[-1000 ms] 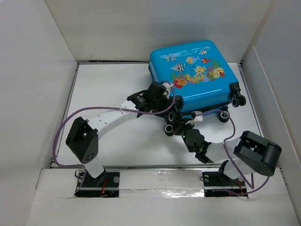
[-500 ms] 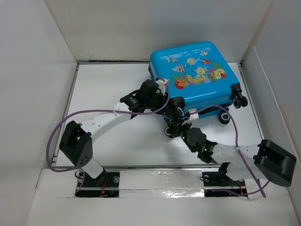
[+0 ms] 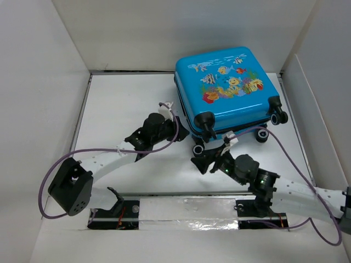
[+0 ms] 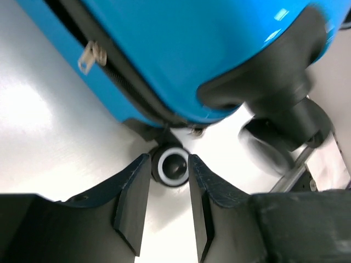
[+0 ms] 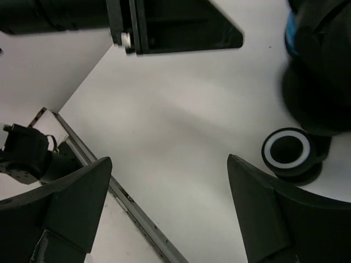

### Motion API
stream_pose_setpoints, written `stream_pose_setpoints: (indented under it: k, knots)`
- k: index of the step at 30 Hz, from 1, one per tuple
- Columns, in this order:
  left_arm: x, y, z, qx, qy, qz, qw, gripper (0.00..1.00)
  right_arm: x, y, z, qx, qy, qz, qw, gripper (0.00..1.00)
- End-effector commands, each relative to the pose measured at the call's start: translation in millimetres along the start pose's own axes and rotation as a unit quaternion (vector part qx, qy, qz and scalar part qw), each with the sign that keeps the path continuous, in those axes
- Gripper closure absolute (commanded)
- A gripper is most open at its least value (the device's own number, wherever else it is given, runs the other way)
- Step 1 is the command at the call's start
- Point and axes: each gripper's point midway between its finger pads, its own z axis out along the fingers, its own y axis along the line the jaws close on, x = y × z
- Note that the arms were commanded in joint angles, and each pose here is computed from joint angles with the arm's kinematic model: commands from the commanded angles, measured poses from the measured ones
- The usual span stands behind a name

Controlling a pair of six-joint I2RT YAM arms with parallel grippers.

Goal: Pack the luggage

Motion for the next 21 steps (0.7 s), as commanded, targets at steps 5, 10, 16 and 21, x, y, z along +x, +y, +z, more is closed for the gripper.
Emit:
stream_pose_setpoints:
  k: [5, 10, 16, 21]
  knots:
    - [16, -18, 0, 0.080, -0.022, -0.021, 0.996, 0.75, -39, -36, -36, 0.097, -0.008, -0.019, 0.995, 0.73]
    - [28, -30, 5, 0.113, -0.019, -0.022, 0.993, 0.76, -58, -42, -30, 0.148, -0.002, -0.041, 0.988, 0.82]
    - [49, -29, 12, 0.139, 0.003, -0.033, 0.990, 0.79, -67, -64, -17, 0.182, 0.002, -0.059, 0.982, 0.86]
    - [45, -41, 7, 0.170, -0.005, -0.040, 0.985, 0.81, -71, -75, -17, 0.184, -0.002, -0.055, 0.981, 0.80]
